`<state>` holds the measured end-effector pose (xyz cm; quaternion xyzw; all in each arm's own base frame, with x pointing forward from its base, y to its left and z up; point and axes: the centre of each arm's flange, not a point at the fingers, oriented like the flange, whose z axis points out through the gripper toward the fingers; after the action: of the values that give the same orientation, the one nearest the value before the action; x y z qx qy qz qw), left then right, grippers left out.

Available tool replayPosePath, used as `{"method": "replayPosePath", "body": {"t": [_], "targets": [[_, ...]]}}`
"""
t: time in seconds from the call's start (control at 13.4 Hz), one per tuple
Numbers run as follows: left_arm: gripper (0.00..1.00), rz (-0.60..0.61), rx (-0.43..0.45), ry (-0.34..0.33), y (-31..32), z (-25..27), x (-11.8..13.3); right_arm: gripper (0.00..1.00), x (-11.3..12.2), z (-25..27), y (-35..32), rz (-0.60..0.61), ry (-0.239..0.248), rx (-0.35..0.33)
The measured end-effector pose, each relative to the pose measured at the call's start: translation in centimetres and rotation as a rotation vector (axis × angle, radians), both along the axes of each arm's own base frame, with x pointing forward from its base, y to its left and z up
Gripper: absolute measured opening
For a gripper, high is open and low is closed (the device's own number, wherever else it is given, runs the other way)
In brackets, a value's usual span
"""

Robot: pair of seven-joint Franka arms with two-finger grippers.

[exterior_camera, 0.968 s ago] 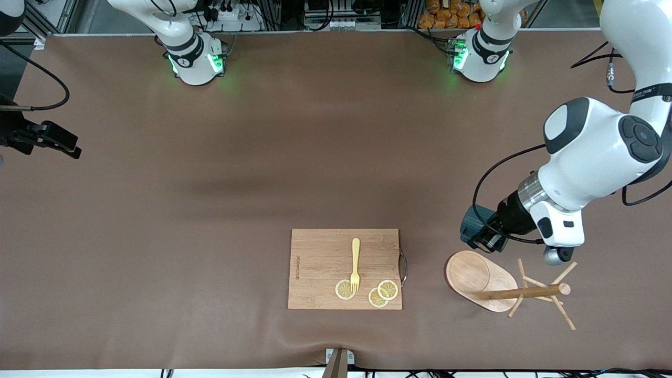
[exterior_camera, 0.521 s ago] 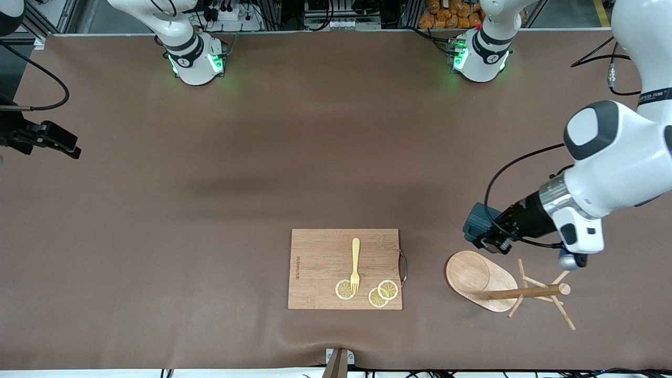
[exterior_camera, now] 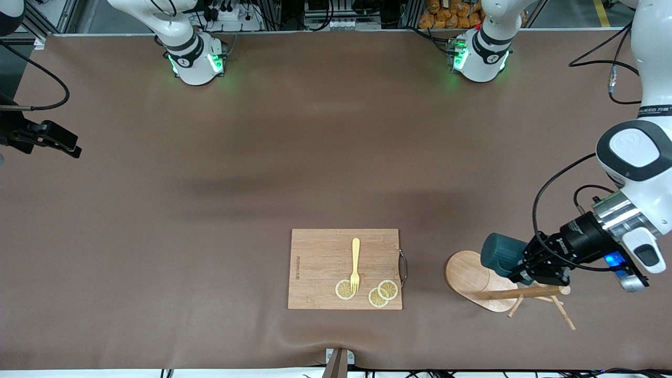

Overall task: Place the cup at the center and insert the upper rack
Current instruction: 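Hook the mug handle onto a stand peg with the left gripper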

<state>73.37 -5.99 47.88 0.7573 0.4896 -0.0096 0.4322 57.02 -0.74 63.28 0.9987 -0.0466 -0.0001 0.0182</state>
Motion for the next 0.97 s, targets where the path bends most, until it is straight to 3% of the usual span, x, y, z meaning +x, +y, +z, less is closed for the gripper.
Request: {"method": "replayPosePath", "body": {"t": [0.22,0.97], "targets": [[0.05,0.001,-0.068,-0.017,0.9,-1.2,0.2,1.00,0.0,0.0,-0.1,-0.002,0.000,0.000],[0.05,0.027,-0.094,-0.059,3.9,-6.0,0.7,1.00,-0.1,-0.1,-0.2,-0.003,0.007,0.000]]}}
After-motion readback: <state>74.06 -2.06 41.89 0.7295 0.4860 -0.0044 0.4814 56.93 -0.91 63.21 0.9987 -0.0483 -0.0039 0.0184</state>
